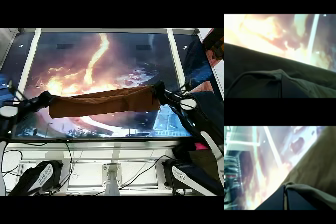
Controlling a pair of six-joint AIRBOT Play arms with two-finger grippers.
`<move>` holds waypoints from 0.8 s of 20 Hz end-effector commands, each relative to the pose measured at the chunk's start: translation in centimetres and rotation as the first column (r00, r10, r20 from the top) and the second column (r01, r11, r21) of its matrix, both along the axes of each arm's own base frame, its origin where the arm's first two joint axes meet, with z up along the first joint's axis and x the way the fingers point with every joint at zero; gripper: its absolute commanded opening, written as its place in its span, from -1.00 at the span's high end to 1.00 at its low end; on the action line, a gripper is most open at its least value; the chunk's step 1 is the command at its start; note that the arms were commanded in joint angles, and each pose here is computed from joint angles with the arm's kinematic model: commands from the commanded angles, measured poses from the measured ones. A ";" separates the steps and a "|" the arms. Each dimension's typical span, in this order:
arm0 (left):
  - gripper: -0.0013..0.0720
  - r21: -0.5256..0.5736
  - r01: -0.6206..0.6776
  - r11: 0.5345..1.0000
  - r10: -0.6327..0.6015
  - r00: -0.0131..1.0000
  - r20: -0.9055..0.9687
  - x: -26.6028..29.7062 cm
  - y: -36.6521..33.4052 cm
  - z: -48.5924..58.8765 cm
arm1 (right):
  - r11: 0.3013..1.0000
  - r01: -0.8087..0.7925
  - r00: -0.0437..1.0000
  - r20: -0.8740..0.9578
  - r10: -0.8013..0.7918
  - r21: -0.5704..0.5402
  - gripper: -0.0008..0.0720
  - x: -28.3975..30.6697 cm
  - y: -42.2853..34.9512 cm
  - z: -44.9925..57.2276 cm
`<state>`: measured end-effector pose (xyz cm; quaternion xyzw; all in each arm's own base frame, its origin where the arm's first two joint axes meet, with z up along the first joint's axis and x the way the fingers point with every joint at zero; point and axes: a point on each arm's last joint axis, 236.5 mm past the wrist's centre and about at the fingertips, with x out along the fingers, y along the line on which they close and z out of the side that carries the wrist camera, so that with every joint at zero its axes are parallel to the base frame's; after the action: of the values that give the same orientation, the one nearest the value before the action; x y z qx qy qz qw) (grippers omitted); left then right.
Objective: Fold the clothes and pants, and hang the long-sleeved shirts on hangers.
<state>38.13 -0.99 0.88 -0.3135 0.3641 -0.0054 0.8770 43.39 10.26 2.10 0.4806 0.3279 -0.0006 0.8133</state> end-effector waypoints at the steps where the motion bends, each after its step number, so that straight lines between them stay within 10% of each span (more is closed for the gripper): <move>1: 0.92 0.058 -0.053 0.997 0.052 0.998 0.020 2.4 -0.1 -2.4 | 0.998 0.019 1.000 0.013 -0.018 -0.057 0.94 3.7 0.7 -1.6; 16: 0.92 0.077 -0.160 0.984 0.156 0.986 0.053 3.5 2.9 -2.5 | 0.993 0.086 0.996 0.027 -0.084 -0.085 0.94 8.1 -0.7 -3.2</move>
<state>41.50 1.76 -1.71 -0.3064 0.3206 0.0698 0.8936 51.14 9.71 -0.25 0.4598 0.2951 -0.0369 0.8367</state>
